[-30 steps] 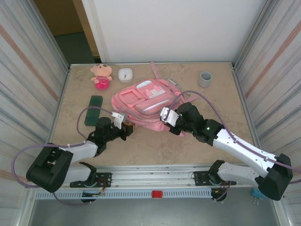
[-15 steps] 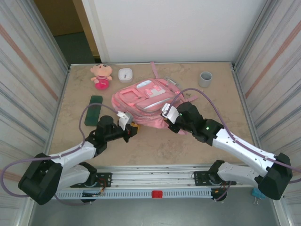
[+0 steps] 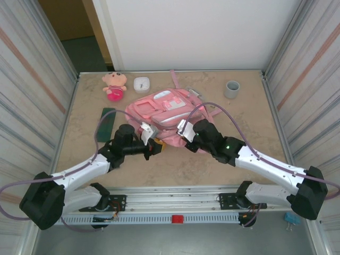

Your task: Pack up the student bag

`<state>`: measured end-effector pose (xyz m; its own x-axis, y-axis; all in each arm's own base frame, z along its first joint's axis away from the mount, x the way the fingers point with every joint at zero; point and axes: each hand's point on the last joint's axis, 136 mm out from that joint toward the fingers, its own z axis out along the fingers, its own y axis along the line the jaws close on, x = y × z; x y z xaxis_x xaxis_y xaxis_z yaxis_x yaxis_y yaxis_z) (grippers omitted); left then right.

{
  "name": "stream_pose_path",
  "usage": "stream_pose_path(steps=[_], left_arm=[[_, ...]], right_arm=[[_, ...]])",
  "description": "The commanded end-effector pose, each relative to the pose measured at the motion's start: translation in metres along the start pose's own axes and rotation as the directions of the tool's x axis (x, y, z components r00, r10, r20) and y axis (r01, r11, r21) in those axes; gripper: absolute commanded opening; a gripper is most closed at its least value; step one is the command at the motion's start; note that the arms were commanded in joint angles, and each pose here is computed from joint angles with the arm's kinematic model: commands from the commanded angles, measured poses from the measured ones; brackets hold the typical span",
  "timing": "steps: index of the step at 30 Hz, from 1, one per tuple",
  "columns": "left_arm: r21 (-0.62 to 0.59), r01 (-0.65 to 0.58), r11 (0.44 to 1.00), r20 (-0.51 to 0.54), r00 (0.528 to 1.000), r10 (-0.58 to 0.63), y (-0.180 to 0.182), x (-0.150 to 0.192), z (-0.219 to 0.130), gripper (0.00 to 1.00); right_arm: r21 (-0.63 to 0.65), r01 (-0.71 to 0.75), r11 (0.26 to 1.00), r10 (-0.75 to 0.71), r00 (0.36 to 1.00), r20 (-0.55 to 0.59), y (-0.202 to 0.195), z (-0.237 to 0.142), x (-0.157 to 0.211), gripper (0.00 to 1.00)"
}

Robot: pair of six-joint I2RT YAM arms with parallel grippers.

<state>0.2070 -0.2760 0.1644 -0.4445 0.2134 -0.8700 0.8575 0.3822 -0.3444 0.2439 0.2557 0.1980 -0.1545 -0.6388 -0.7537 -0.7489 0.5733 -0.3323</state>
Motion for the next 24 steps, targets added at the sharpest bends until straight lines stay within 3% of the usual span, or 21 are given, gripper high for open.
stream_pose_path(steps=[1, 21, 24], left_arm=[[0.184, -0.118, 0.976, 0.065, 0.992, 0.108, -0.045, -0.03, 0.0, 0.0], [0.171, -0.088, 0.981, 0.01, 0.996, 0.087, -0.054, -0.034, 0.016, 0.0], [0.149, -0.102, 0.984, 0.018, 0.995, 0.1, -0.052, -0.035, 0.014, 0.13]], right_arm=[[0.066, -0.092, 0.994, 0.085, 0.99, 0.112, -0.014, 0.001, -0.028, 0.0], [-0.062, -0.065, 0.996, 0.074, 0.986, 0.148, 0.014, 0.003, -0.032, 0.03], [-0.1, -0.068, 0.993, 0.082, 0.986, 0.147, 0.015, 0.001, -0.029, 0.02]])
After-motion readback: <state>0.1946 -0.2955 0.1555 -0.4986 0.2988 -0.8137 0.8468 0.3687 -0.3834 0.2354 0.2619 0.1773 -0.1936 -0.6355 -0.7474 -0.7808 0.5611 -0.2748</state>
